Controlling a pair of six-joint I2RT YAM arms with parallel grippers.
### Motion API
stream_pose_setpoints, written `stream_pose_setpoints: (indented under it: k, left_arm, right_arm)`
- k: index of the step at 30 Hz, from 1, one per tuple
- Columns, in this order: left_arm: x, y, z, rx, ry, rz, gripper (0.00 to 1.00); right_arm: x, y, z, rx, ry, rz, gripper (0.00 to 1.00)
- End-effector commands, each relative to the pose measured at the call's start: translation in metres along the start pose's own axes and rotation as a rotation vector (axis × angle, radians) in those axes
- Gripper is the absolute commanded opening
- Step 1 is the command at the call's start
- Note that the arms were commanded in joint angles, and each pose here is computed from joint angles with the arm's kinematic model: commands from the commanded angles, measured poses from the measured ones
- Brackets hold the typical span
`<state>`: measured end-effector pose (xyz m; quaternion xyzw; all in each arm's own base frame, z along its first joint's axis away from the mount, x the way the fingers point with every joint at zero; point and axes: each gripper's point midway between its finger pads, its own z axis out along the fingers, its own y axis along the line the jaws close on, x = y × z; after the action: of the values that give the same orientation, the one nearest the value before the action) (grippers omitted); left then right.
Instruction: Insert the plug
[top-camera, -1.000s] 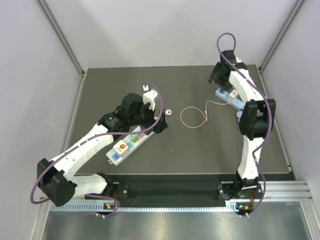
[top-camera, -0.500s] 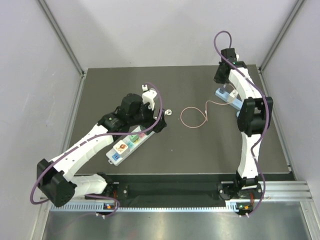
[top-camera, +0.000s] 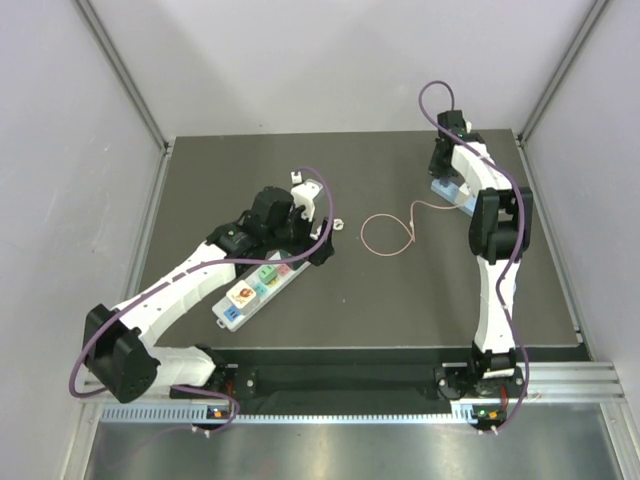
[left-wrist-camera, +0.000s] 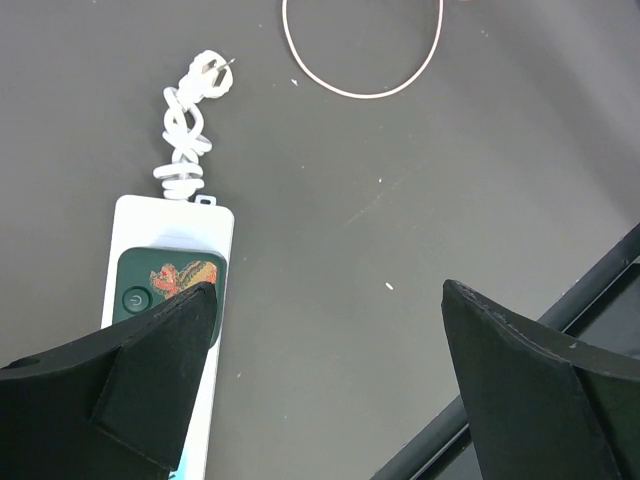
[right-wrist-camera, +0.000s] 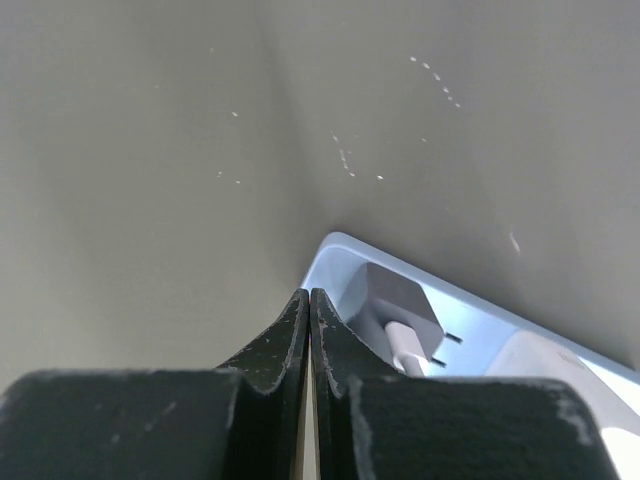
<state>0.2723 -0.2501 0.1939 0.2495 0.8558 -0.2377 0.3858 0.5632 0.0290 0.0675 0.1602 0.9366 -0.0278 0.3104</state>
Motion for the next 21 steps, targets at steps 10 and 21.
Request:
stream_pose_setpoints:
  k: [10,21]
  left_arm:
    - [-0.017,-0.005,0.000,0.019,-0.058,0.016,0.99]
    - [-0.017,-0.006,-0.002,0.026,-0.060,0.015,0.98]
  right_arm:
    - [-0.066,0.017,-0.059,-0.144,-0.167,0.013,0.00]
    - [-0.067,-0.008,-0.080,-0.067,-0.174,0.012,0.00]
